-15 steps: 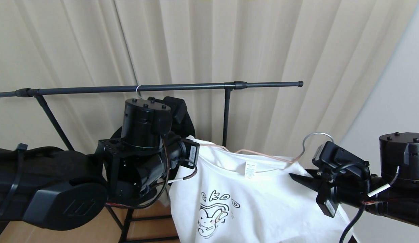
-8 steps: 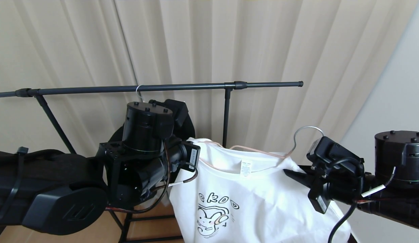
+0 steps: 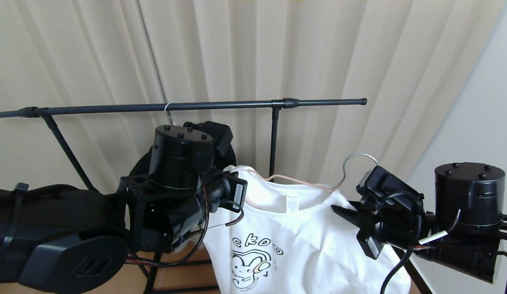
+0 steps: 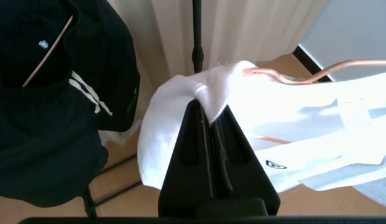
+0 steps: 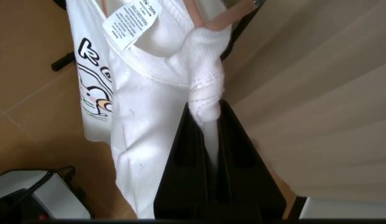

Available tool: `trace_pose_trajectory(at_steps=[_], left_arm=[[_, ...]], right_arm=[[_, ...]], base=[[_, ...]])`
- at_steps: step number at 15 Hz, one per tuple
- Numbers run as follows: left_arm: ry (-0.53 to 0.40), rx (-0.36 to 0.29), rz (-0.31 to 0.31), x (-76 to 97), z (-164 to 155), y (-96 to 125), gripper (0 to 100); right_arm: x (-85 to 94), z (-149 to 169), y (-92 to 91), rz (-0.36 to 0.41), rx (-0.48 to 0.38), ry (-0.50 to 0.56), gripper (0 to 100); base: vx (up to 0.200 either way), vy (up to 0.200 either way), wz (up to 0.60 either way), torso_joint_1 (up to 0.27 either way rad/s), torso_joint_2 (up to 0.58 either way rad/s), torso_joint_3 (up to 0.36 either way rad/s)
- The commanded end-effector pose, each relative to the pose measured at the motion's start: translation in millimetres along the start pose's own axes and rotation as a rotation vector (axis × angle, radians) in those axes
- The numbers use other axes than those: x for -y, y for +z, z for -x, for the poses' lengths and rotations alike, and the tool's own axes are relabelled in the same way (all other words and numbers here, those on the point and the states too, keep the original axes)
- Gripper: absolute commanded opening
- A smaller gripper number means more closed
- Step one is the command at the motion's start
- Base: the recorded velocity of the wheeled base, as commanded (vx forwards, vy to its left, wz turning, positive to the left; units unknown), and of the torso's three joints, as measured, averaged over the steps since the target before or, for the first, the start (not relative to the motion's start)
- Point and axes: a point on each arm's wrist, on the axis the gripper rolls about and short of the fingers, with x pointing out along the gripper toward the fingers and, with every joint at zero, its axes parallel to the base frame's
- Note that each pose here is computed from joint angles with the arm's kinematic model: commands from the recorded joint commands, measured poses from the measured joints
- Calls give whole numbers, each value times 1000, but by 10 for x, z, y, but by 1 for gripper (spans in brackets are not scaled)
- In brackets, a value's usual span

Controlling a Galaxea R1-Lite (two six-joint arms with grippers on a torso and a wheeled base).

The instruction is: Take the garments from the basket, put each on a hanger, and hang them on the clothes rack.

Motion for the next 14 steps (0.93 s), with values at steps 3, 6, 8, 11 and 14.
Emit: trace_pose_trajectory(at_steps=[3, 6, 8, 11, 14], left_arm=[[1, 5, 5, -8, 16, 8, 0], [-4, 3, 2, 1, 44, -12, 0], [-13, 11, 2, 19, 78, 5, 0], [-29, 15, -2, 66, 101, 8, 0], [-44, 24, 0, 108, 118, 26, 0]], right_arm=[[-84, 51, -72, 10, -12, 46, 0], [-166, 36, -56, 25, -3, 91, 0], [-168, 13, -52, 25, -7, 91, 0], [-184, -91, -69, 8, -7, 87, 0], [-232, -204, -85, -6, -5, 71, 0]], base=[[0, 0, 0, 0, 0, 0], [0, 0, 0, 0, 0, 0], [0, 0, 0, 0, 0, 0], [0, 0, 0, 0, 0, 0], [0, 0, 0, 0, 0, 0]])
